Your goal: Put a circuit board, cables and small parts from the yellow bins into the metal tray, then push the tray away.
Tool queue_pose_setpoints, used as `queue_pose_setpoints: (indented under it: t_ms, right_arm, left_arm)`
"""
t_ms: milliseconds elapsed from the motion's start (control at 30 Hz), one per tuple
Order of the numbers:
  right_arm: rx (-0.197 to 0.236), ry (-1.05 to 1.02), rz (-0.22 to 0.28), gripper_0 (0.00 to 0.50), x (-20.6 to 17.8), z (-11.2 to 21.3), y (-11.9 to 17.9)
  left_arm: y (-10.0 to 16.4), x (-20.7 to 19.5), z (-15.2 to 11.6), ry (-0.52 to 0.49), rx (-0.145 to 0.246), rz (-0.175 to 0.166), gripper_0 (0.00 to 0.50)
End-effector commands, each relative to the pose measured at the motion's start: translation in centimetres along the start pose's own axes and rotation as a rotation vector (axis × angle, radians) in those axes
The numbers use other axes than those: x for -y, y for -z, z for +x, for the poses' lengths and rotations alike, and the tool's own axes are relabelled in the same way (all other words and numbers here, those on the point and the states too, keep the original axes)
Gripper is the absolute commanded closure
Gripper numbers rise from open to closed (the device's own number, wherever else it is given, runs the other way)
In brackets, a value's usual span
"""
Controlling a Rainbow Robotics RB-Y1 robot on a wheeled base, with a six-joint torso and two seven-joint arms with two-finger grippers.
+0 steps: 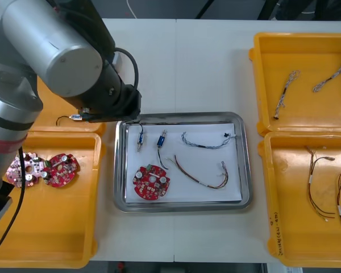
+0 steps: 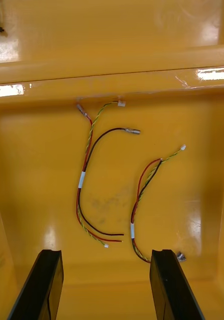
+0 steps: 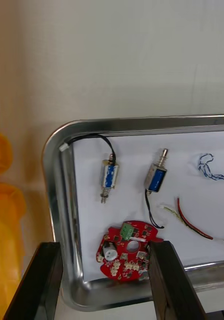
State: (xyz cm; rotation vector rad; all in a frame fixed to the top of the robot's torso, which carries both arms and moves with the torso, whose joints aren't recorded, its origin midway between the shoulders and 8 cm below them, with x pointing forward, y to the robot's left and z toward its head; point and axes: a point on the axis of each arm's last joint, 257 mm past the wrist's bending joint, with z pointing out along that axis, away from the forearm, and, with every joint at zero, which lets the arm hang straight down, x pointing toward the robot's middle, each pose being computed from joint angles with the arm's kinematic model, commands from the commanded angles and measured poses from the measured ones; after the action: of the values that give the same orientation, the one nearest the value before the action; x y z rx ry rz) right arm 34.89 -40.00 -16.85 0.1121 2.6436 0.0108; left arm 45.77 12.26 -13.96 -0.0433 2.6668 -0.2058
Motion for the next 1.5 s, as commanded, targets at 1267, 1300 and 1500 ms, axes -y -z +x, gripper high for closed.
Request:
queue_pose_setpoints:
  t_ms: [1267,1300,1500]
  right_arm:
    - [-0.009,-0.014,-0.018,0.0,-1.1,0.7,-0.2]
    - [-0.009,-0.014,-0.018,0.0,-1.1,0.7,-0.2]
    - [-0.009,-0.014,-0.018,0.0,-1.1,0.7,-0.2]
  left_arm:
    - [10.5,-21.6,-5.2,0.006,0.128,-0.125,0.0]
    - [10.4,-22.1,-4.9,0.013,0.123,-0.13,0.0]
    - [9.8,-23.5,-3.2,0.036,0.103,-0.143,0.0]
